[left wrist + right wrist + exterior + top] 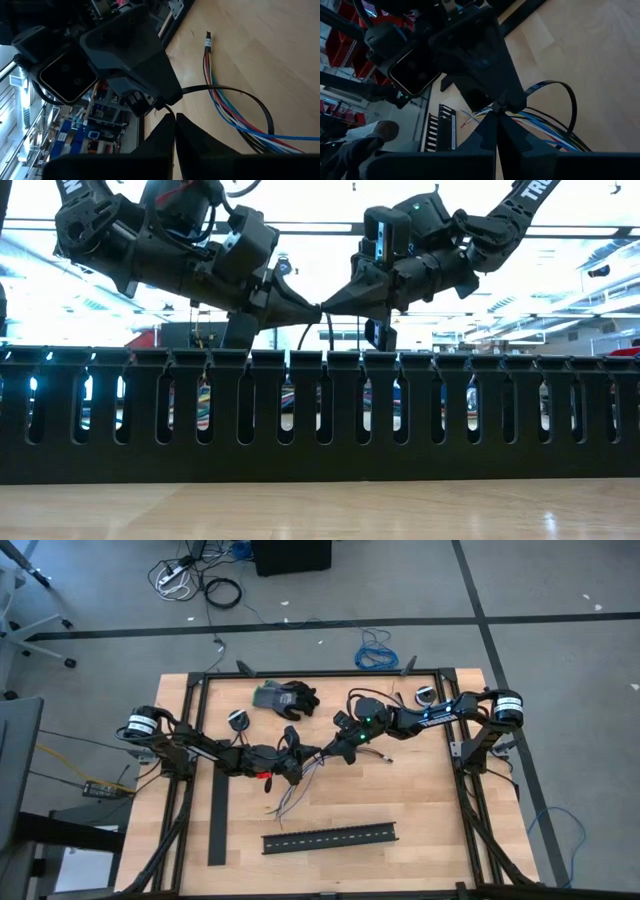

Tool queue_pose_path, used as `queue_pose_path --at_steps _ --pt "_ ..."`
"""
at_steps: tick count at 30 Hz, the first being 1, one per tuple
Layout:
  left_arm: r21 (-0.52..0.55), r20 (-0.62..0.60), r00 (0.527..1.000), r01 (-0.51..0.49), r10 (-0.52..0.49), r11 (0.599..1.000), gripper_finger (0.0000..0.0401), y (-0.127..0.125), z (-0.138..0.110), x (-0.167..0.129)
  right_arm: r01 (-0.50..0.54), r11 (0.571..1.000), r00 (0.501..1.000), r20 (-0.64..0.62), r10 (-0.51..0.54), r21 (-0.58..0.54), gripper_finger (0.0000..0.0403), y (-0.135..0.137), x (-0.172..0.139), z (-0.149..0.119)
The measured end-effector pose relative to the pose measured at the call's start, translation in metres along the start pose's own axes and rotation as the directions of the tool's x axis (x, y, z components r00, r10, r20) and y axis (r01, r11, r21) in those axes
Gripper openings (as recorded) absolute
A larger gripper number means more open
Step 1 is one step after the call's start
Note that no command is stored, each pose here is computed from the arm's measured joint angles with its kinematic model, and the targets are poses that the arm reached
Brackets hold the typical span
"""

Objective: Ziptie cables
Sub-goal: Wrap the cables together using the black zip tie

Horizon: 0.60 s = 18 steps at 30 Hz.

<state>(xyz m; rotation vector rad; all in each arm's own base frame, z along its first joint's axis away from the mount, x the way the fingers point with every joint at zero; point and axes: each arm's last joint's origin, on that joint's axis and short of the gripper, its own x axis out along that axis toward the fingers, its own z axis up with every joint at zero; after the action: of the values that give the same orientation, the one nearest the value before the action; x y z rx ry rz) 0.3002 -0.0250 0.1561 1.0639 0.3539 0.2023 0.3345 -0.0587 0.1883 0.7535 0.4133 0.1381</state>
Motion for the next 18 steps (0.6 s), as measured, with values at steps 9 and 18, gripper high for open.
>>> queue_pose_path --at_steps 9,18 --pt "-0.028 0.002 1.0 0.004 -0.004 1.0 0.0 -0.0003 0.0 0.0 0.005 0.999 1.0 -0.008 -0.005 -0.049 0.0005 -0.0004 0.0001 -0.0009" --pt "-0.03 0.008 1.0 0.009 -0.008 1.0 0.0 -0.0007 0.0005 -0.0002 0.048 0.997 0.997 -0.053 -0.051 -0.068 0.0085 -0.0046 -0.0002 -0.006"
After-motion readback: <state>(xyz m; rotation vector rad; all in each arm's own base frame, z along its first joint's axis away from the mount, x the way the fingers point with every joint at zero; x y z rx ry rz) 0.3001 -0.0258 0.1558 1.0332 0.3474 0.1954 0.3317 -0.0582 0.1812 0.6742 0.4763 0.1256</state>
